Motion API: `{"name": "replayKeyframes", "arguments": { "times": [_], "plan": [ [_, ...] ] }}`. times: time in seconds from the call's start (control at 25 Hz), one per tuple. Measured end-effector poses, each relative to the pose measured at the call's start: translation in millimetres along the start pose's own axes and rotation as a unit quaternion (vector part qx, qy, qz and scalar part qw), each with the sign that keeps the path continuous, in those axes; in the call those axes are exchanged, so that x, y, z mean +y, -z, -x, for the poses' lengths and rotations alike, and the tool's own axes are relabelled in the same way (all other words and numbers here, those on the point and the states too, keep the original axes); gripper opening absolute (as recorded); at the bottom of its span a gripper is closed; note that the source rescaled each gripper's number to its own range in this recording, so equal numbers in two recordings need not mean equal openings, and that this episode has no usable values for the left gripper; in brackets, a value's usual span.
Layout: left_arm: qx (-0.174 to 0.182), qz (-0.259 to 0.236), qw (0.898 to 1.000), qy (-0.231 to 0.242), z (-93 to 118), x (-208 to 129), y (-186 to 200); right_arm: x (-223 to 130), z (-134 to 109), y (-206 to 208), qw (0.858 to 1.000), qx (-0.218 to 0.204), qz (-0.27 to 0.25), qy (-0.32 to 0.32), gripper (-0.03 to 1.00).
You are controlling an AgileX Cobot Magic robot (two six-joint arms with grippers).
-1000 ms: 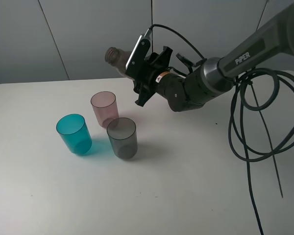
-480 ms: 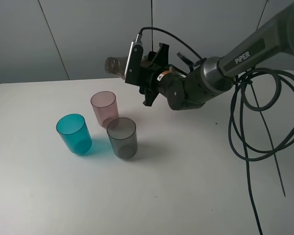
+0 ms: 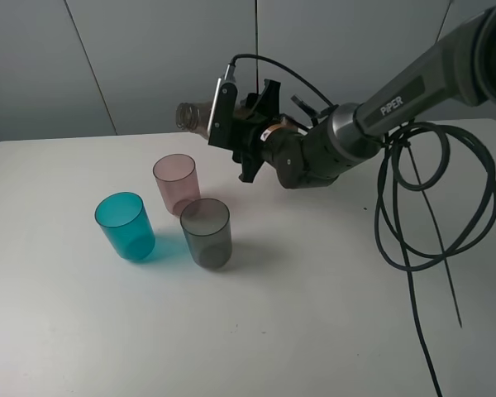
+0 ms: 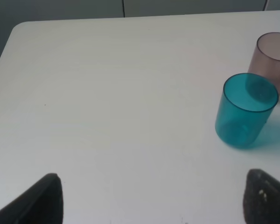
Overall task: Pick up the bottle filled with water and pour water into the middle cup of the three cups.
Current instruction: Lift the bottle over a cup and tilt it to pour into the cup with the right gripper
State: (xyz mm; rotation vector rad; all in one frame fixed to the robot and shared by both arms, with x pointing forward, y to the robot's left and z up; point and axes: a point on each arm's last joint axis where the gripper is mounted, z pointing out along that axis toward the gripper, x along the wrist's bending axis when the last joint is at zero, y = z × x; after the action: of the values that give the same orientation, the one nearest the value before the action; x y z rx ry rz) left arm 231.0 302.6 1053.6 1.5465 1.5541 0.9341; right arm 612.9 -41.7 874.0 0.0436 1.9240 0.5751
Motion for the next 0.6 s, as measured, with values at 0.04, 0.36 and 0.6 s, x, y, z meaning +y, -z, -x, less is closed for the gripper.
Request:
{"name": "replayKeyframes", "arguments": {
  "times": [0.04, 0.36, 0.6],
  "plan": [
    [0.0, 0.0, 1.0, 0.0, 0, 0, 0, 0, 0, -1, 1.0, 0.0, 0.0, 0.002, 0.0],
    [0.0, 0.0, 1.0, 0.0, 0, 0, 0, -4, -10, -6, 0.997, 0.005, -0.003, 0.081, 0.0],
    [0.0, 0.0, 1.0, 0.0, 0, 0, 0, -4, -10, -7, 0.992, 0.002, -0.002, 0.13, 0.0]
  ]
}}
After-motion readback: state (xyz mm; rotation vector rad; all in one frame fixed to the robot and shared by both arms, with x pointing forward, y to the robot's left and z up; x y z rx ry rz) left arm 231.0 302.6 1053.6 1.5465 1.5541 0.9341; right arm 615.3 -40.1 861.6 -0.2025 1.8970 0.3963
